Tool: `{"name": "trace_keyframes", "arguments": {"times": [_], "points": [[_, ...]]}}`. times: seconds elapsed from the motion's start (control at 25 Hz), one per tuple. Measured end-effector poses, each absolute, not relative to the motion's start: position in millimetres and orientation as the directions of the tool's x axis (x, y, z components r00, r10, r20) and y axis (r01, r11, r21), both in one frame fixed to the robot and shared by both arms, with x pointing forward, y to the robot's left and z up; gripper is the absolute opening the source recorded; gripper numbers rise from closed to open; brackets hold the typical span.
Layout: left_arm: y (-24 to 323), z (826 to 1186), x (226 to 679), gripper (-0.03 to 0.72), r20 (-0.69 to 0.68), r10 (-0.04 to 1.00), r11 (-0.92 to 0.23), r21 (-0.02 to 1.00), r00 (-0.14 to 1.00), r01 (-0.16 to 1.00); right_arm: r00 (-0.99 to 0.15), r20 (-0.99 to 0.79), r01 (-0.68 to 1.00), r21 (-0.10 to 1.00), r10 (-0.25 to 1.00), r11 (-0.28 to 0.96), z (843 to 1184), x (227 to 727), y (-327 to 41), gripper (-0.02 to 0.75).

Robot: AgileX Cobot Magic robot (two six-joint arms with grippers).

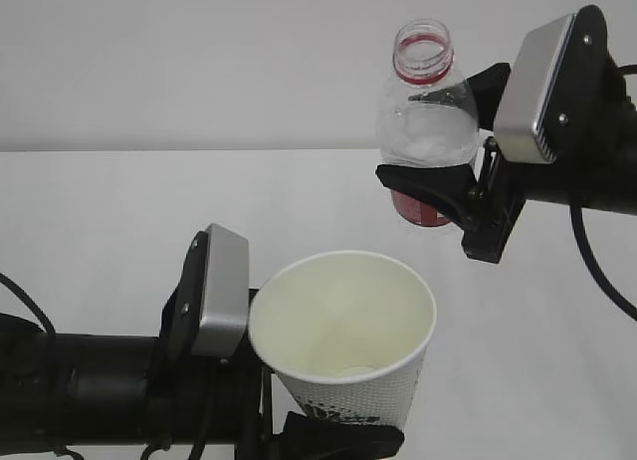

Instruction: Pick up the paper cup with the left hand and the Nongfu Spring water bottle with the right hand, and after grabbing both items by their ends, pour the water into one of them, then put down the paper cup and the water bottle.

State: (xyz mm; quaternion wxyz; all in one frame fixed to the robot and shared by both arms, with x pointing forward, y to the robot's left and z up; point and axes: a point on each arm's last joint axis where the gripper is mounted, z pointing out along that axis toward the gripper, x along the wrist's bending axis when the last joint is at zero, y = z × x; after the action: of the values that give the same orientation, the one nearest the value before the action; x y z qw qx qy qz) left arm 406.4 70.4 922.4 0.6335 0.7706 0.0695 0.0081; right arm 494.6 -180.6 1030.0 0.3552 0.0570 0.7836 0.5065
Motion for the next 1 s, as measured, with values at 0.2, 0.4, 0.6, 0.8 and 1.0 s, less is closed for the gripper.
{"name": "trace_keyframes", "arguments": {"times": [0.2, 0.4, 0.6, 0.8, 1.0], "points": [[70.4, 922.4, 406.4, 0.516, -0.076, 0.117, -0.188, 0.977, 0.990, 0.097, -0.723, -0.557, -0.327, 0.797, 0.408, 0.508, 1030.3, 494.3, -180.1, 0.519], [70.9, 920.2, 407.2, 0.516, -0.074, 0.128, -0.211, 0.972, 0.989, 0.100, -0.711, -0.587, -0.356, 0.775, 0.387, 0.522, 1030.4, 494.1, -180.0, 0.519], [71.1, 919.7, 407.3, 0.516, -0.074, 0.130, -0.216, 0.971, 0.989, 0.101, -0.689, -0.631, -0.396, 0.740, 0.356, 0.544, 1030.4, 494.1, -180.0, 0.519], [71.4, 918.4, 407.7, 0.516, -0.073, 0.135, -0.230, 0.968, 0.988, 0.103, -0.667, -0.672, -0.453, 0.709, 0.322, 0.541, 1032.1, 492.7, -178.4, 0.519], [71.4, 918.4, 407.8, 0.513, -0.073, 0.137, -0.230, 0.968, 0.988, 0.104, -0.649, -0.700, -0.486, 0.683, 0.298, 0.545, 1032.6, 492.0, -177.4, 0.519]]}}
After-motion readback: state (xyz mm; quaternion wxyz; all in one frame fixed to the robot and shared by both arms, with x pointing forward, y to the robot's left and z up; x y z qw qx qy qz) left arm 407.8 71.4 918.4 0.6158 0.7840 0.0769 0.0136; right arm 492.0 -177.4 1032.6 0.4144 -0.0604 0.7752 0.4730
